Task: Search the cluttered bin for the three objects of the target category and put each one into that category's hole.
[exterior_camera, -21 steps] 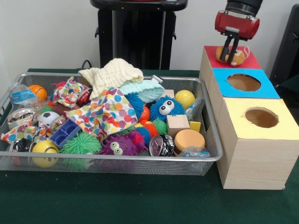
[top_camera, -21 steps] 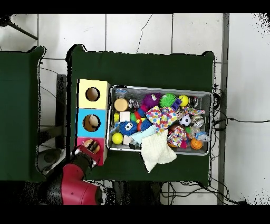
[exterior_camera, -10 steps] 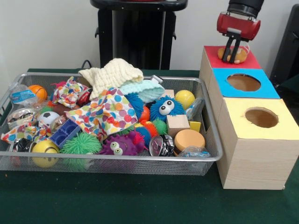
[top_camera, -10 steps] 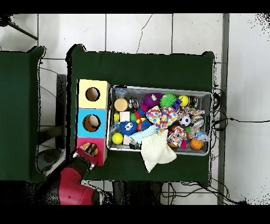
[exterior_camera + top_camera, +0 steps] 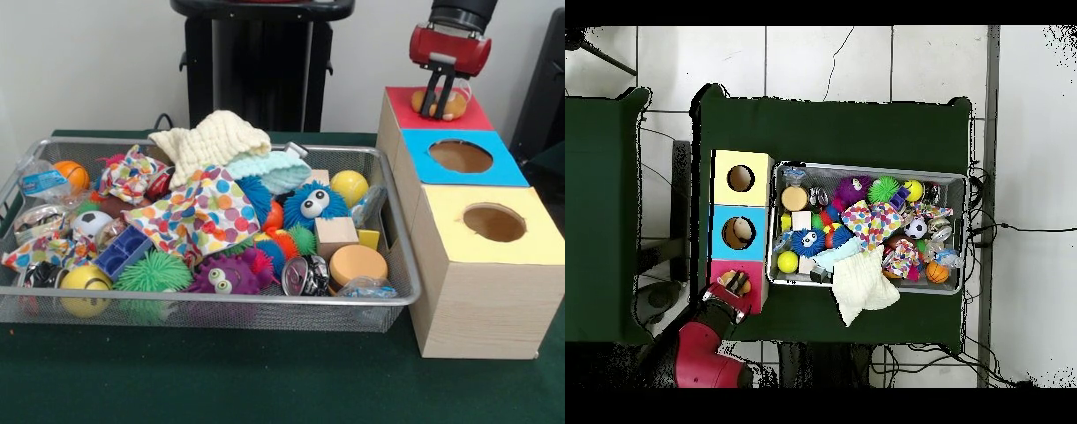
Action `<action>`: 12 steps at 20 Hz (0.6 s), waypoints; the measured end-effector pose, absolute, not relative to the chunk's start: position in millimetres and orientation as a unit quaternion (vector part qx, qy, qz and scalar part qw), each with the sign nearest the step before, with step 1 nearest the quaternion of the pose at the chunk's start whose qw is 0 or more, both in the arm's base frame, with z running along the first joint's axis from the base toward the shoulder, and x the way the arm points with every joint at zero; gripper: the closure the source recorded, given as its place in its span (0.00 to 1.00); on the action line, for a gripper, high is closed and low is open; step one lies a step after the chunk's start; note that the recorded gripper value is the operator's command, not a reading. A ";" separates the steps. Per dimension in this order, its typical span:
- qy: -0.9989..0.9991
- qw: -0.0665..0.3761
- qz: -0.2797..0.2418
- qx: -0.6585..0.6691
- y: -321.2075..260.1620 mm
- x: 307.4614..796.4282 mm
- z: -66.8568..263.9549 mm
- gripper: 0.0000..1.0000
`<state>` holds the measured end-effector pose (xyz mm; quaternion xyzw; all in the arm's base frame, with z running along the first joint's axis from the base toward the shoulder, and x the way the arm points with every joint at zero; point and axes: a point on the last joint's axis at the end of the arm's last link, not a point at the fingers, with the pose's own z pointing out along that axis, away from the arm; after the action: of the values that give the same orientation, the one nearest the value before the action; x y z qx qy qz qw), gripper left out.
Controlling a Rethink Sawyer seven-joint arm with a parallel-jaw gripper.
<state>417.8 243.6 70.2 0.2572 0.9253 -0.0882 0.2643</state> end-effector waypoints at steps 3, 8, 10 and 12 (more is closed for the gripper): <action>0.924 0.272 -0.087 0.254 243.4 415.8 69.5 1.00; 0.922 0.276 -0.087 0.256 243.8 414.4 68.8 1.00; 0.921 0.276 -0.086 0.262 244.5 414.4 68.7 1.00; 0.920 0.276 -0.086 0.266 244.8 414.5 68.7 1.00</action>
<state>414.5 244.8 68.7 0.2658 0.9196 -0.0865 0.2760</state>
